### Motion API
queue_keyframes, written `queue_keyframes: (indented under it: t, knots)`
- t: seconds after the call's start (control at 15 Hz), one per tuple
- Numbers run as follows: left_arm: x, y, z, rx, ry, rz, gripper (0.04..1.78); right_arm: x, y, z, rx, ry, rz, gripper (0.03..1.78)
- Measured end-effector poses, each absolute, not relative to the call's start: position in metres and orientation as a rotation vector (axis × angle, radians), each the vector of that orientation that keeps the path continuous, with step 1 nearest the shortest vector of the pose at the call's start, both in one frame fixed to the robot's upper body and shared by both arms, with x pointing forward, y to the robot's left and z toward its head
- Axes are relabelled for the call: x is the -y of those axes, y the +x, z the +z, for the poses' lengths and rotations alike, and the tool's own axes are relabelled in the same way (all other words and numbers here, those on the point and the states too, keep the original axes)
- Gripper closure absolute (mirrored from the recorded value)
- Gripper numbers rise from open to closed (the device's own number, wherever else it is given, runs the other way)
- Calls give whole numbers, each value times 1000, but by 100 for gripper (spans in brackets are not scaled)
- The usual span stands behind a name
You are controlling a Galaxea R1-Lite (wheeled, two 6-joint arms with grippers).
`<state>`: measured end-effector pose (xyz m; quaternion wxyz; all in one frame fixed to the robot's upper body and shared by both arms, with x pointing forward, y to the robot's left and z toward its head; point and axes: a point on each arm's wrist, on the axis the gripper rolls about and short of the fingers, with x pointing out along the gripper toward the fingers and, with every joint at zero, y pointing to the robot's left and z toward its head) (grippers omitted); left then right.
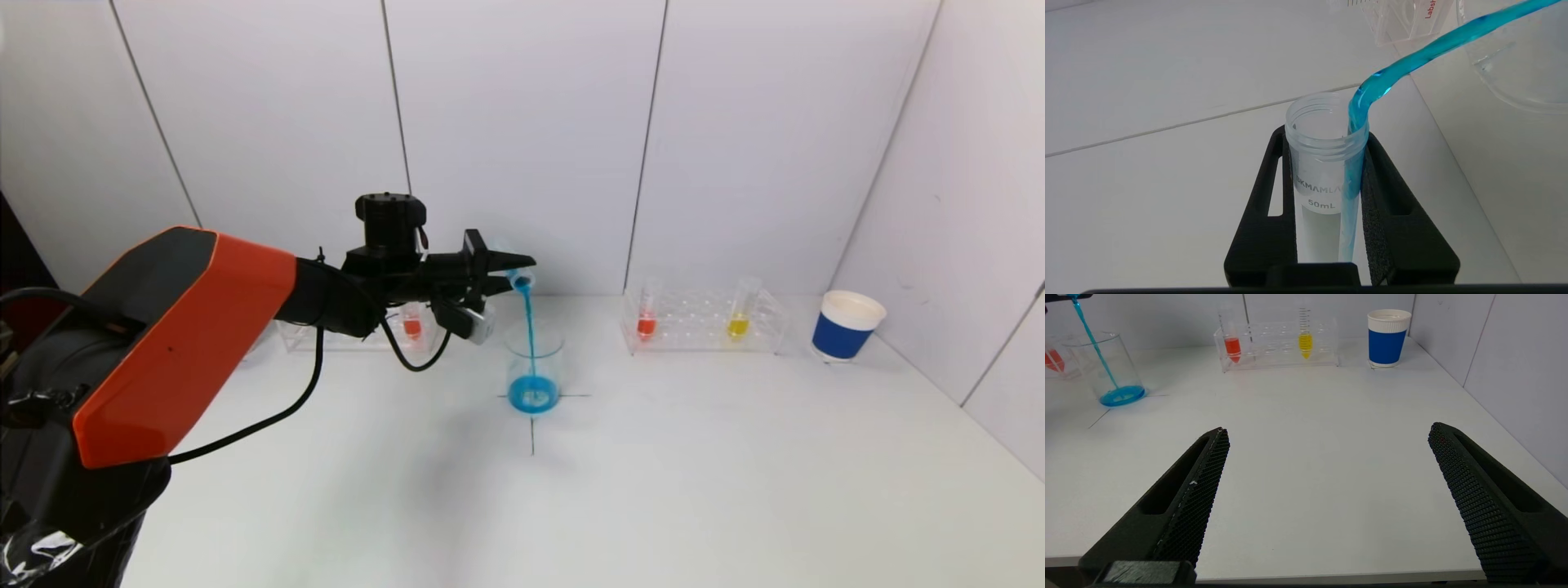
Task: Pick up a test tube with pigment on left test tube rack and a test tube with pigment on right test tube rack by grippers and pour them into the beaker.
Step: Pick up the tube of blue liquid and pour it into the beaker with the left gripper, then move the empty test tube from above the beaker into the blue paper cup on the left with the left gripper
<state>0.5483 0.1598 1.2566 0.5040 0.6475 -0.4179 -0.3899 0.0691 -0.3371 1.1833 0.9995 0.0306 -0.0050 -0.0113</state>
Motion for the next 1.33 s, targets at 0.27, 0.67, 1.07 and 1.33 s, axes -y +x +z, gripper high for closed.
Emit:
queue_keyframes:
  t: [0.27, 0.67, 1.07, 1.33]
  knots:
    - [-160, 548, 1260, 1019, 1591, -919, 135, 337, 69, 1183, 10, 61, -23, 4]
    - [-158, 546, 1264, 1037, 1616, -900, 135, 337, 69, 1183, 10, 61, -23, 4]
    - [-158, 546, 1267, 1051, 1628, -886, 135, 337, 69, 1183, 10, 61, -23, 4]
    - [-159, 544, 1272, 1045, 1633, -878, 135, 337, 69, 1183, 10, 61, -23, 4]
